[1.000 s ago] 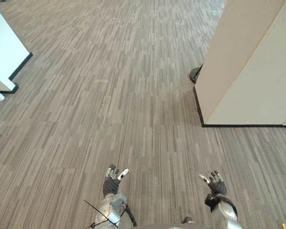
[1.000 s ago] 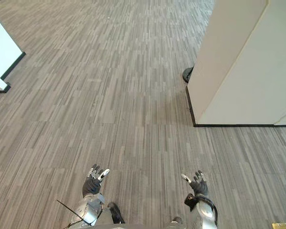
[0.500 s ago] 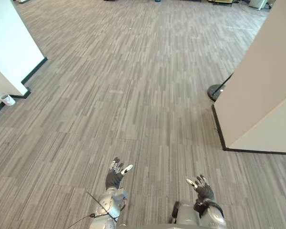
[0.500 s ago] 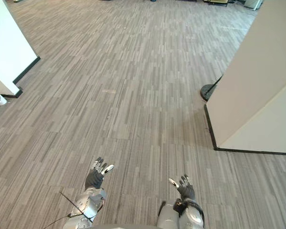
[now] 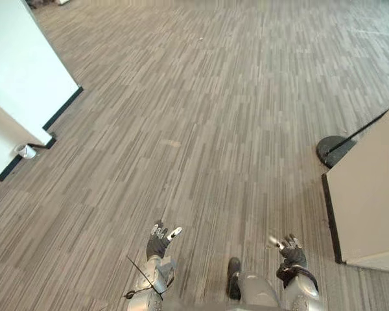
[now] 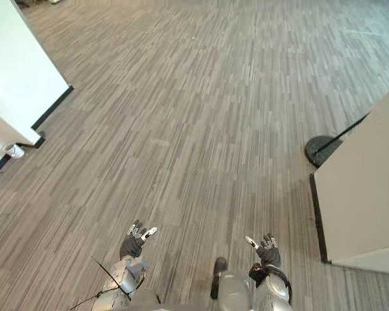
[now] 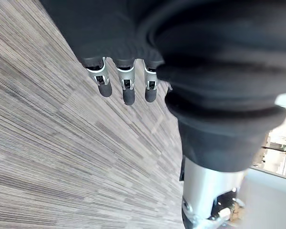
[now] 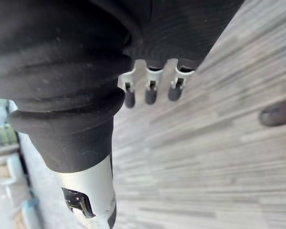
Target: Organize washtable
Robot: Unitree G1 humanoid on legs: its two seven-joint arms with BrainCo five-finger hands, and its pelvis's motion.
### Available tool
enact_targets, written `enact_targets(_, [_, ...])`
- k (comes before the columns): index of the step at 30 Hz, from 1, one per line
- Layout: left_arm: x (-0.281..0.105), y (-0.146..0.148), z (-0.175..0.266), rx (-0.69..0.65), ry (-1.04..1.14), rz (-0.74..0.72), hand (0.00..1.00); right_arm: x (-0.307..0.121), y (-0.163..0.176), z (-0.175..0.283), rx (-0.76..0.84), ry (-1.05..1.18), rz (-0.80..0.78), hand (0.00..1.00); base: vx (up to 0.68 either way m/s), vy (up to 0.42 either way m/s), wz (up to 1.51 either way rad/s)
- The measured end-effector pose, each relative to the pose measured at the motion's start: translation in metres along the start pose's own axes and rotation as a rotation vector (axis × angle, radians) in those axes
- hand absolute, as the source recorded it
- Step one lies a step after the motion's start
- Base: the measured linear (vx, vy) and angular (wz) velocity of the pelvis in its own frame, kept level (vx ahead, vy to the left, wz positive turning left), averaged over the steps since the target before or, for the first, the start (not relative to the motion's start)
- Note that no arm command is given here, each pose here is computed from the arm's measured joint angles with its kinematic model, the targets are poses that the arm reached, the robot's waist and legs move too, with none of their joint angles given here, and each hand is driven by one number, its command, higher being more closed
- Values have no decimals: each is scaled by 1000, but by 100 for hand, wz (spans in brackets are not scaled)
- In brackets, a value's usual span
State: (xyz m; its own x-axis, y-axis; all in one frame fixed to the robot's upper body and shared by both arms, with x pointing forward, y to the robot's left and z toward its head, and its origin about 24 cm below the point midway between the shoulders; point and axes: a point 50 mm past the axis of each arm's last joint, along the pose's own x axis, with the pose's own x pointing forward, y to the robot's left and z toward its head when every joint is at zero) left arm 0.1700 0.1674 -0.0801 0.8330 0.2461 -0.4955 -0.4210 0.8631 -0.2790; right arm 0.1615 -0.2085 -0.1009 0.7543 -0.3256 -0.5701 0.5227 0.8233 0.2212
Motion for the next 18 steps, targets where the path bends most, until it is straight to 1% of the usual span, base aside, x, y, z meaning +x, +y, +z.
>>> enact_targets(1, [-1,7,1,-22,-4,42,0,-2,-1,-3,4,9,-4,0,449,57,-33])
enact_targets(4, [-4,15,-1,-41,4,87,0,-6,-1,-7,-7,17,4,0,489,175,-57])
enact_targets(9, [-7,16,-4,-70,15,95,0,-13,-1,-19,-8,54,5,0,514,417,-48])
enact_targets(14, [2,16,9,-8,-15,56,0,-14,12,-30,110,97,-1,0,524,405,22])
enact_targets(15, [1,17,8,-4,-14,59,0,-13,14,-31,116,99,2,0,581,286,-1])
enact_targets(16, [2,24,12,38,-23,65,0,-10,21,-29,128,97,20,0,479,172,-16])
enact_targets(18, [4,27,18,77,-41,59,0,-9,25,-26,120,86,44,0,373,78,-21])
